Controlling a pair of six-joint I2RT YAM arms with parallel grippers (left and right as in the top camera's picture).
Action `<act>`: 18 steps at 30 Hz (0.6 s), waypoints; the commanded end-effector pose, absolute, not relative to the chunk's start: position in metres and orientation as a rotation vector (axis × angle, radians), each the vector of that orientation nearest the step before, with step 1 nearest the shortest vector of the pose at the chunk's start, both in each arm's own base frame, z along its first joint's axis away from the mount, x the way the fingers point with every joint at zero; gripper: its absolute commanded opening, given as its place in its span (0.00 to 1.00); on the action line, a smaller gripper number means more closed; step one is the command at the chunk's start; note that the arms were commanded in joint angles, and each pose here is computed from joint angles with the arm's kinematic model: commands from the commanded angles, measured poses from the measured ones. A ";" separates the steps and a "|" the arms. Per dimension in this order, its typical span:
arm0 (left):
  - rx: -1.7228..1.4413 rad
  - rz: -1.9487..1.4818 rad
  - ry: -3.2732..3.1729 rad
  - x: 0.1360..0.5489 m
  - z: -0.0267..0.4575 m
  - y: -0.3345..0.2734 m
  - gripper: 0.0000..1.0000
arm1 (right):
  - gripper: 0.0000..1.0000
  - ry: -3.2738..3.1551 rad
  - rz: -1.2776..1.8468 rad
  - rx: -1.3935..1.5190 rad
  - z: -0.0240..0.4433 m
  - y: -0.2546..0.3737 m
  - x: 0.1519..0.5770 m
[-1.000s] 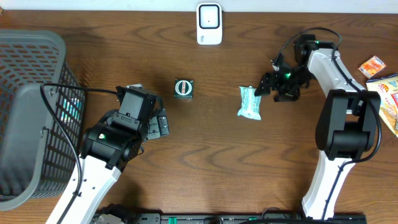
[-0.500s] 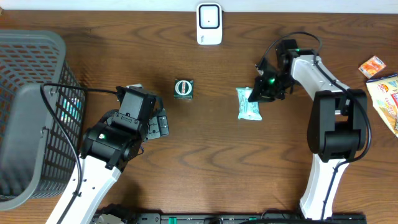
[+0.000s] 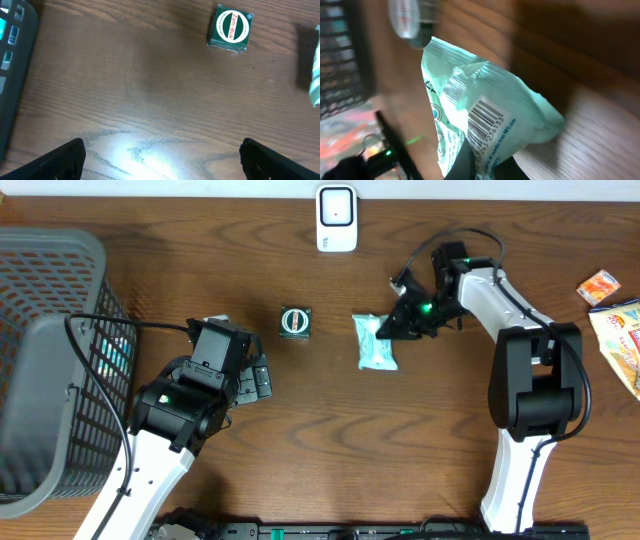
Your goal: Scan the item barcode
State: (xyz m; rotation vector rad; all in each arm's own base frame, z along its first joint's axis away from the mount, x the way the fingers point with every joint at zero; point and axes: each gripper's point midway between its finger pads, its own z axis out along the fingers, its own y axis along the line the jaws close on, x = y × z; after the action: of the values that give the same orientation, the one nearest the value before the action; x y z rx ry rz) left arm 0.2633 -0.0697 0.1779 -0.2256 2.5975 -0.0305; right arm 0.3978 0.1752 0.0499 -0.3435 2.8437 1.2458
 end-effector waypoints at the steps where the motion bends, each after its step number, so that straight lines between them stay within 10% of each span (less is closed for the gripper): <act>1: -0.232 -0.008 2.592 0.265 0.179 -0.066 0.98 | 0.01 2.478 1.468 -0.577 0.122 0.196 0.406; 18: -0.232 -0.007 2.592 0.265 0.179 -0.066 0.98 | 0.01 2.344 1.443 -0.716 0.152 0.204 0.402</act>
State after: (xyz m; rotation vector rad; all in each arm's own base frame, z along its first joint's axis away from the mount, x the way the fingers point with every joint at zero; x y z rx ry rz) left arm 0.2633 -0.0697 0.1779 -0.2256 2.5975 -0.0305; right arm 0.4025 0.1985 0.1325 -0.6625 2.4254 1.4199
